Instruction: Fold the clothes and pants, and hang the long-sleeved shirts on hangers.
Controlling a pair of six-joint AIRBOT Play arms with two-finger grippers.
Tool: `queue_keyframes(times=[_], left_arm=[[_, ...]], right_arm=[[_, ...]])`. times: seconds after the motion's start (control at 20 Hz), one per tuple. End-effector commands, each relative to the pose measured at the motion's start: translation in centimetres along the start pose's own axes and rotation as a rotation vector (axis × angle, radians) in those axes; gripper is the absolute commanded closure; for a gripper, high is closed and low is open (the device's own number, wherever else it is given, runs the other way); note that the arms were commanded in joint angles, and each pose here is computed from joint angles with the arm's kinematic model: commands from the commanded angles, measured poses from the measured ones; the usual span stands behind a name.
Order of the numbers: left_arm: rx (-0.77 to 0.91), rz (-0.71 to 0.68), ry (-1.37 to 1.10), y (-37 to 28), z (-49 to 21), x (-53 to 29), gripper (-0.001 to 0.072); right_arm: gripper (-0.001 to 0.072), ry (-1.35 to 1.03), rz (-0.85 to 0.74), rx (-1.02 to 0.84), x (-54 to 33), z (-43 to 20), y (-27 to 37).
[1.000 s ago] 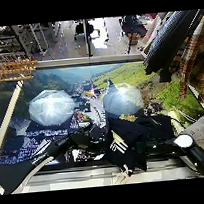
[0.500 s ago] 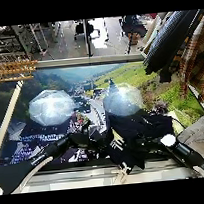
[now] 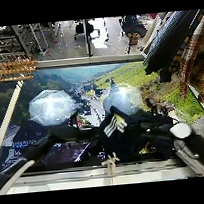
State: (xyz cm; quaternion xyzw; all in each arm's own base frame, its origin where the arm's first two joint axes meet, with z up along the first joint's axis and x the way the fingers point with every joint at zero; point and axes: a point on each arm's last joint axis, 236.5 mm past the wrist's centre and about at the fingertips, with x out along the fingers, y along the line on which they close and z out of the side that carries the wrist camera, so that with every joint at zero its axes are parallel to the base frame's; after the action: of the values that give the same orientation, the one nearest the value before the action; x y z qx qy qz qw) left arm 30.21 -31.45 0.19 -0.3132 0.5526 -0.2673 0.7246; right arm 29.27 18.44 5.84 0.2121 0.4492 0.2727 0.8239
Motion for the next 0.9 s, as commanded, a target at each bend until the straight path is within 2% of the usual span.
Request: queue_keyframes(times=[0.0,0.25,0.45,0.65,0.85], left_arm=[[0.038,-0.072,-0.180,-2.2,4.8,-7.1,0.0693],[0.116,-0.165,-0.662,-6.8,12.2,-25.6,0.0693],[0.365,-0.194,-0.997,-15.3,12.0,-40.2,0.0694],[0.564,-0.153,-0.993,-19.9,10.2,-43.6,0.0696],[0.578,-0.138,-0.742,-19.0,11.9,-39.5,0.0695]], right_arm=[[0.0697,-0.083,-0.158,-0.193,-7.8,4.7,1.1],[0.0699,-0.489,-0.345,-0.331,-23.8,12.9,5.5],[0.0699,-0.612,-0.400,-0.442,-29.9,14.1,9.6],[0.0699,-0.607,-0.509,-0.481,-31.7,13.9,8.6],[0.0698,-0.585,-0.537,-0.518,-31.5,14.2,8.0]])
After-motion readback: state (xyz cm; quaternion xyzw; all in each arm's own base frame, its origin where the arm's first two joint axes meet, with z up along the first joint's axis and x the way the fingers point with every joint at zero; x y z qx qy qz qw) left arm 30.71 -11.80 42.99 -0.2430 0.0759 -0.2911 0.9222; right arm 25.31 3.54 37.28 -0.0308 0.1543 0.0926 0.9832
